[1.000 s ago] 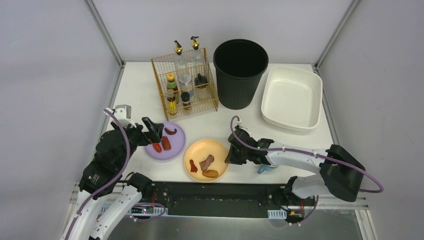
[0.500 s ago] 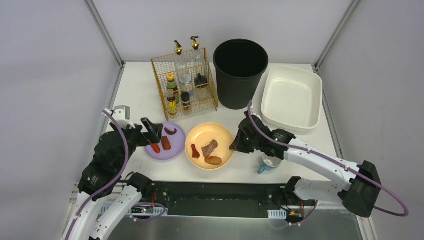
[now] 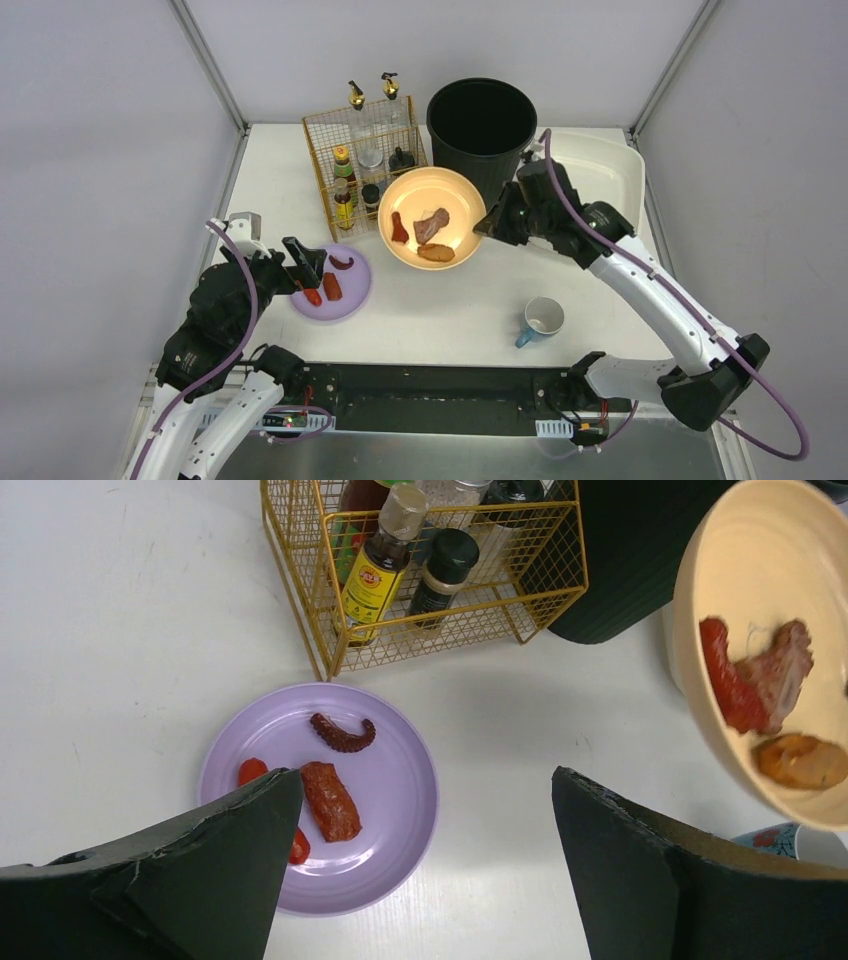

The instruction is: Clear the kitchen counter

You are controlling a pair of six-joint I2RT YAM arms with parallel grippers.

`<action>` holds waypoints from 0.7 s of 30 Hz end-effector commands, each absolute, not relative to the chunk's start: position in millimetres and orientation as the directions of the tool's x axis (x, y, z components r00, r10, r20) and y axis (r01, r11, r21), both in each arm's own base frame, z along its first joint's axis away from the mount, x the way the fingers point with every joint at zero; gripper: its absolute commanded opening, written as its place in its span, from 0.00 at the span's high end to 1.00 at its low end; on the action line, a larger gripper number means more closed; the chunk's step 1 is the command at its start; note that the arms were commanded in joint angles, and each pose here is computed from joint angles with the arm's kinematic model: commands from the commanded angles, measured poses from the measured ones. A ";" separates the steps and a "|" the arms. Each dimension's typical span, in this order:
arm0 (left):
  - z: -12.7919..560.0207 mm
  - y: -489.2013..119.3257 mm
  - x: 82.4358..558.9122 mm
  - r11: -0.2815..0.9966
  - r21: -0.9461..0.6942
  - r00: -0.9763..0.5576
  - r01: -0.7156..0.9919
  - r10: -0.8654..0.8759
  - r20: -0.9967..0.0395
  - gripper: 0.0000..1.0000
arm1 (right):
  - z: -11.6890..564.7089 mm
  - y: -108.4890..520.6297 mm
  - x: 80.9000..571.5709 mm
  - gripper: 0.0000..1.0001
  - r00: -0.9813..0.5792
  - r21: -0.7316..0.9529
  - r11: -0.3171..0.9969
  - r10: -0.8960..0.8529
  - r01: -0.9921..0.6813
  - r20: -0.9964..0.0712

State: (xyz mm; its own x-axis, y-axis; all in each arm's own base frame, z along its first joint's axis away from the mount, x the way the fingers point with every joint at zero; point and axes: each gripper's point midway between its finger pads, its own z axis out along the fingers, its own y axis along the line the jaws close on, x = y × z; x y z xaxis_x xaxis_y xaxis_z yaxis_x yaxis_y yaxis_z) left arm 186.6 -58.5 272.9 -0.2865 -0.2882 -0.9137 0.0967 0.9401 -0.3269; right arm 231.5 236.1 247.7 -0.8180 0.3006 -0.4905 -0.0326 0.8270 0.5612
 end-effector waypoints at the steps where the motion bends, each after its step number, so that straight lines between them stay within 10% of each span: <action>1: 275.4 -55.3 188.8 0.942 -0.323 -0.267 0.085 -0.291 -0.919 0.00 | 300.4 237.8 255.2 1.00 -0.793 0.610 0.789 0.324 -0.075 -0.516; 21: 271.2 -61.8 189.9 0.938 -0.330 -0.296 0.105 -0.287 -0.911 0.00 | 370.8 201.0 410.7 1.00 -0.667 0.696 0.708 0.576 0.118 -0.473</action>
State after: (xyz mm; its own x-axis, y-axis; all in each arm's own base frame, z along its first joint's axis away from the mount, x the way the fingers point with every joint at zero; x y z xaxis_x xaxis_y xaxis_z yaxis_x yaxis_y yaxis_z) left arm 186.6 -58.8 272.6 -0.2884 -0.2876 -0.9133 0.0975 0.9400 -0.3268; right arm 391.0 204.9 331.9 -0.7297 0.5026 -0.4636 0.1289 0.7670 0.6286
